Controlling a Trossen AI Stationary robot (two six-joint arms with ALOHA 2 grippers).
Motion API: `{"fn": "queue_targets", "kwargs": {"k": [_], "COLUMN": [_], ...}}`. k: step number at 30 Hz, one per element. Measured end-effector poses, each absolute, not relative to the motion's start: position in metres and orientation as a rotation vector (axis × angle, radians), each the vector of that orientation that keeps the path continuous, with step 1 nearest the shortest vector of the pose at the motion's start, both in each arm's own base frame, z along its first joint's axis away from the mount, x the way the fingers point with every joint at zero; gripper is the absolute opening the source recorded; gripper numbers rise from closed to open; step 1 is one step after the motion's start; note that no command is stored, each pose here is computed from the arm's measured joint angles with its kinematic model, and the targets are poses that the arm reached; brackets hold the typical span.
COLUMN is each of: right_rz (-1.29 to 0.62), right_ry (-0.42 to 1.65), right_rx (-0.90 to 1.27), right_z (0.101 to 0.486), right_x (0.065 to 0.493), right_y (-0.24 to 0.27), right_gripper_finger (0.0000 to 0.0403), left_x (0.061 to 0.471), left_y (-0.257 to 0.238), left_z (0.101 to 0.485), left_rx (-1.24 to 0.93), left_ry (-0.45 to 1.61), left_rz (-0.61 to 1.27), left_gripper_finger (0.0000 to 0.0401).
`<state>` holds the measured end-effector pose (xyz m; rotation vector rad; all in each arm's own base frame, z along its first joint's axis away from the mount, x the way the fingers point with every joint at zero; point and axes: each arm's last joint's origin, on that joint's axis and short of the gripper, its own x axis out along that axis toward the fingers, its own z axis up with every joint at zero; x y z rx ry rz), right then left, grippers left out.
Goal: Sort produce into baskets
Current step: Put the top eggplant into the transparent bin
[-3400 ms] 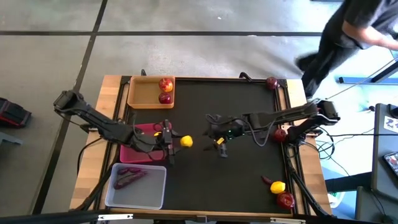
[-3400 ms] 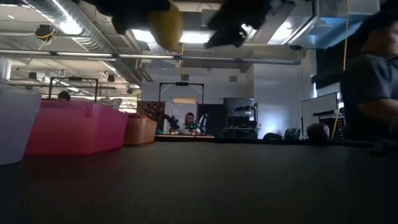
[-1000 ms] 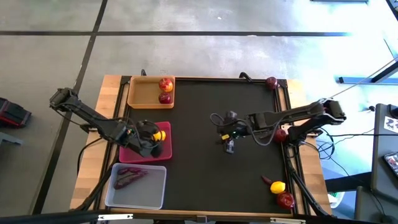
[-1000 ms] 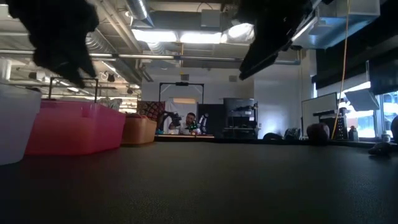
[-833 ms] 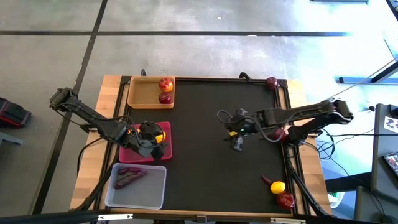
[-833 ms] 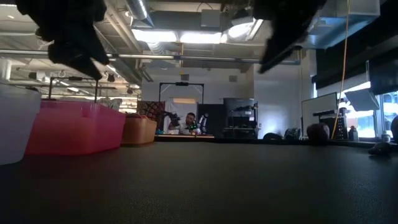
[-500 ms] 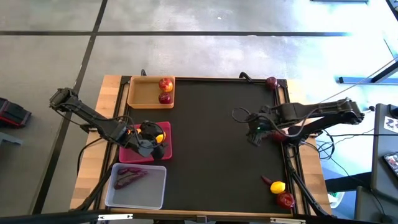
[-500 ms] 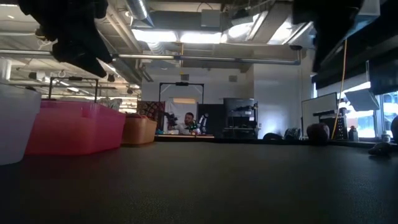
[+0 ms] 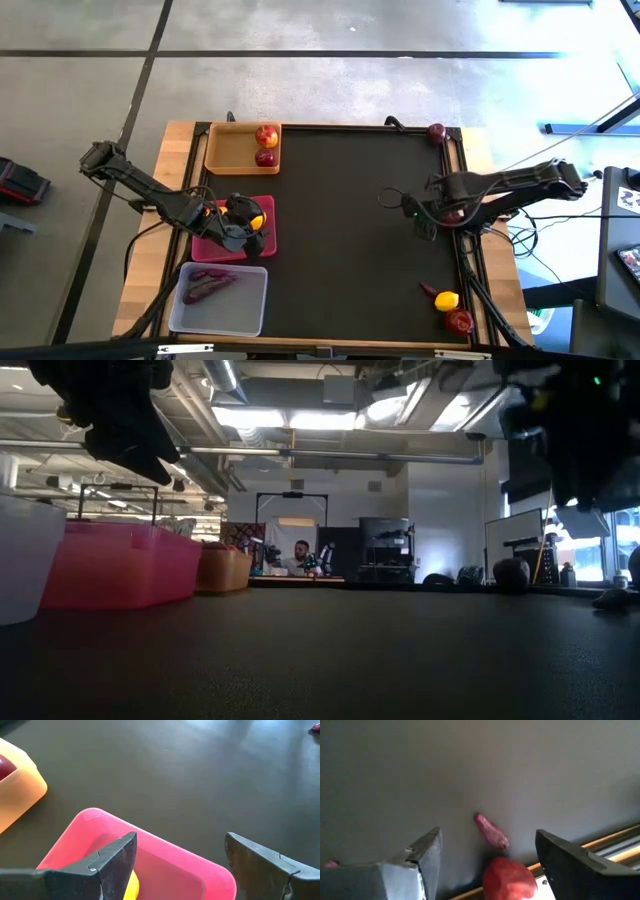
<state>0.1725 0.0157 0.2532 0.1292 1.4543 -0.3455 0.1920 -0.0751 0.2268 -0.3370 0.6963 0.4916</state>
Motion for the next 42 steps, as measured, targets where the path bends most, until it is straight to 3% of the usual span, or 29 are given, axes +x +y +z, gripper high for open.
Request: {"fn": "queue_targets", "kwargs": {"k": [18,32,42], "right_rz": [-0.248,-0.259,-0.173], "right_ry": [1.789,1.969,1.979], "right_rx": [-0.055,-0.195,-0.179], "right_z": [0.170,0.134,0.128], "right_x": [0.183,0.196,0.203], "right_y": [0.017,0.010,0.007], "right_gripper_finger": [0.0261,0.0097,0.0032], "left_x": [0.192,0.192,0.192], "left_y": [-0.074,-0.074,-0.074], "left_z": [0.227,0.227,0.227], "left_rx": [-0.338,-0.337,-0.337], "left_ry": [0.693,0.694,0.694], "left_rz": [0.497,0.497,0.497], "left_gripper_finger": [0.0294,0.0294,0.0294]}}
